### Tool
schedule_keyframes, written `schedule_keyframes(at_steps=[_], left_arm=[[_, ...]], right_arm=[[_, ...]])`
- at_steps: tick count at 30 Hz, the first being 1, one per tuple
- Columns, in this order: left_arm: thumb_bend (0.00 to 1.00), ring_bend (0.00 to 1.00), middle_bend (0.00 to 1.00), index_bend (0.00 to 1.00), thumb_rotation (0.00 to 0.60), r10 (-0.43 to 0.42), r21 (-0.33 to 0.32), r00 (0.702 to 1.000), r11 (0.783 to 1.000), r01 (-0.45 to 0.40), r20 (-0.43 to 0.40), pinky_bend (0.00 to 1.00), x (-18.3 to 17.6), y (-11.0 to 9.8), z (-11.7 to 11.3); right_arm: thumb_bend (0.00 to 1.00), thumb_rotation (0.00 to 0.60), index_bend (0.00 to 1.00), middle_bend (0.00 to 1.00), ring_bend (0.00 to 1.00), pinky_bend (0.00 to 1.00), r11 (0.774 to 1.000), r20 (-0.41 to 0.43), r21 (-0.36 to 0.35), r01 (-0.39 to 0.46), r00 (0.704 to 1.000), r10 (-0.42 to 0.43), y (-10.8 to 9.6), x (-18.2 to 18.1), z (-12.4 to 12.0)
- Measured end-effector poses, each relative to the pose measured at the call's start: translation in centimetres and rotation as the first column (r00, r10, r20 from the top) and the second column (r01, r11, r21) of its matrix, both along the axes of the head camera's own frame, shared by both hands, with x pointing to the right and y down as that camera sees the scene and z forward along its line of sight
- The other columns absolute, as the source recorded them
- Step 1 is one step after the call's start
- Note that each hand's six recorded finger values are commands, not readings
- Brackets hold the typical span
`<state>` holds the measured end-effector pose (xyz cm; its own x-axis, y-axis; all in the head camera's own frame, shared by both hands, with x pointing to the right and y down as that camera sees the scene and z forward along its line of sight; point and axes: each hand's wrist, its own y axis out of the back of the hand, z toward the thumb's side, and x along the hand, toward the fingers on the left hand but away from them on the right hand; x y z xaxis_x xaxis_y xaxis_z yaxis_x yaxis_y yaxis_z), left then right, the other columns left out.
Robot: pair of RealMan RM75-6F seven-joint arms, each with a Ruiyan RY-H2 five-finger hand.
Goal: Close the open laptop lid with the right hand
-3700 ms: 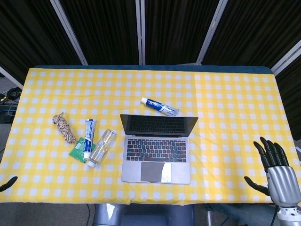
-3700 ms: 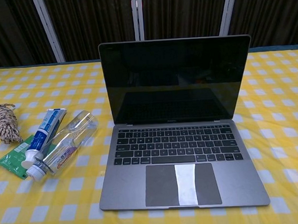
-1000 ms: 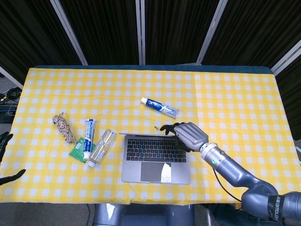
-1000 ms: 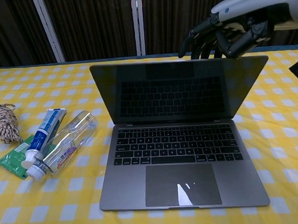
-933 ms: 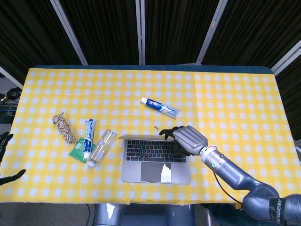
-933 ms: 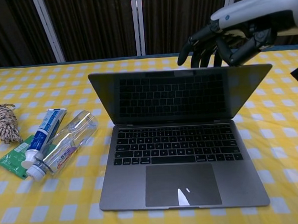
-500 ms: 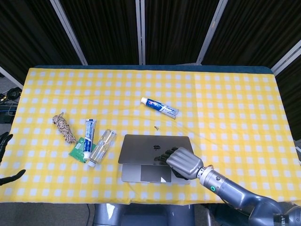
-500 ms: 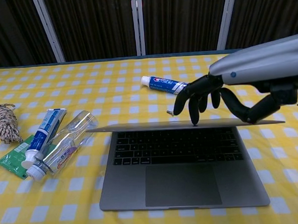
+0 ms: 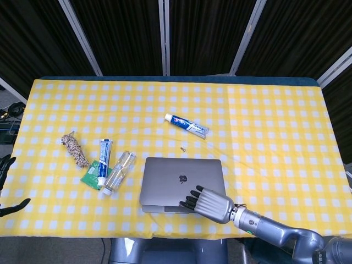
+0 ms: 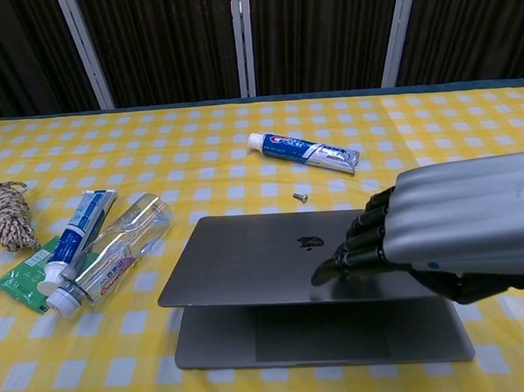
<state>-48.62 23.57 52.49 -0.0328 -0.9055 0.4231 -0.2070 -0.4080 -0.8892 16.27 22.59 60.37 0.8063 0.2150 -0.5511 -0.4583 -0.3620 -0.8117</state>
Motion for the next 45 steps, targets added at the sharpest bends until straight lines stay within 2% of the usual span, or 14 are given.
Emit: schedule_keyframes(at_steps=[9,13,22,28,31,32,34,36,38,40,42,43,44,45], left_arm=[[0.0,0.0,0.0,0.0,0.6,0.001,-0.004,1.0,1.0,-0.001,-0.001,0.0,0.0,0.0,0.1],[0.0,0.0,0.0,0.0,0.6,0.0,-0.006,1.0,1.0,0.0,-0.002,0.0,0.1,0.1,0.1],[0.0,0.0,0.0,0.0,0.6,-0.001,-0.012,1.0,1.0,0.001,-0.003,0.0,0.1,0.1,0.2],[0.0,0.0,0.0,0.0,0.6,-0.005,-0.012,1.0,1.0,0.005,-0.004,0.0,0.0,0.0,0.2],[0.0,0.0,0.0,0.0,0.6,-0.008,-0.008,1.0,1.0,0.008,-0.008,0.0,-0.1,0.0,0.1],[0.0,0.0,0.0,0.0,0.6,-0.008,-0.006,1.0,1.0,0.008,-0.009,0.0,-0.1,0.0,0.1],[0.0,0.0,0.0,0.0,0.6,-0.008,-0.002,1.0,1.0,0.008,-0.01,0.0,-0.1,0.0,0.0],[0.0,0.0,0.0,0.0,0.6,-0.008,0.002,1.0,1.0,0.008,-0.01,0.0,-0.2,0.0,-0.1],[0.0,0.0,0.0,0.0,0.6,-0.005,0.008,1.0,1.0,0.005,-0.01,0.0,-0.1,0.0,-0.3],[0.0,0.0,0.0,0.0,0.6,0.0,0.017,1.0,1.0,0.0,-0.007,0.0,0.0,0.0,-0.5],[0.0,0.0,0.0,0.0,0.6,0.006,0.028,1.0,1.0,-0.006,-0.002,0.0,0.1,0.0,-0.7],[0.0,0.0,0.0,0.0,0.6,0.01,0.035,1.0,0.999,-0.01,0.0,0.0,0.2,0.1,-0.9],[0.0,0.0,0.0,0.0,0.6,0.013,0.038,1.0,0.999,-0.013,0.002,0.0,0.2,0.2,-1.0],[0.0,0.0,0.0,0.0,0.6,0.014,0.04,1.0,0.999,-0.014,0.002,0.0,0.3,0.2,-1.0]], right_arm=[[1.0,0.6,0.13,0.22,0.22,0.31,0.993,-0.049,0.05,0.108,0.993,-0.106,1.4,1.7,2.2],[1.0,0.6,0.13,0.22,0.22,0.31,0.99,-0.065,0.056,0.127,0.99,-0.123,2.0,2.3,3.0],[1.0,0.6,0.13,0.22,0.22,0.31,0.995,-0.077,0.042,0.093,0.993,-0.089,2.3,3.0,4.4],[1.0,0.6,0.13,0.23,0.22,0.31,0.993,-0.029,0.095,0.073,0.997,-0.07,1.4,2.8,3.3],[0.99,0.6,0.12,0.22,0.22,0.29,0.989,0.018,0.145,0.022,1.0,-0.025,0.0,2.9,2.0],[0.93,0.6,0.12,0.22,0.22,0.28,0.986,0.043,0.169,-0.013,0.999,0.005,-0.8,3.2,1.2],[0.69,0.6,0.11,0.21,0.2,0.23,0.976,0.086,0.204,-0.073,0.995,0.057,-2.0,3.8,0.0],[0.31,0.6,0.07,0.17,0.16,0.16,0.958,0.136,0.238,-0.159,0.982,0.129,-3.4,4.8,-1.5],[0.09,0.6,0.03,0.11,0.1,0.09,0.927,0.176,0.26,-0.269,0.958,0.228,-4.6,6.5,-2.7],[0.01,0.6,0.0,0.05,0.04,0.02,0.889,0.2,0.265,-0.373,0.924,0.327,-5.4,8.2,-3.6],[0.0,0.6,0.0,0.0,0.0,0.0,0.83,0.217,0.249,-0.499,0.864,0.454,-5.8,10.6,-4.5],[0.0,0.6,0.0,0.0,0.0,0.0,0.798,0.221,0.236,-0.554,0.831,0.511,-5.8,11.7,-4.8],[0.0,0.6,0.0,0.0,0.0,0.0,0.752,0.221,0.217,-0.622,0.782,0.583,-5.5,13.1,-5.2],[0.0,0.6,0.0,0.0,0.0,0.0,0.718,0.22,0.202,-0.666,0.745,0.63,-5.3,14.0,-5.5]])
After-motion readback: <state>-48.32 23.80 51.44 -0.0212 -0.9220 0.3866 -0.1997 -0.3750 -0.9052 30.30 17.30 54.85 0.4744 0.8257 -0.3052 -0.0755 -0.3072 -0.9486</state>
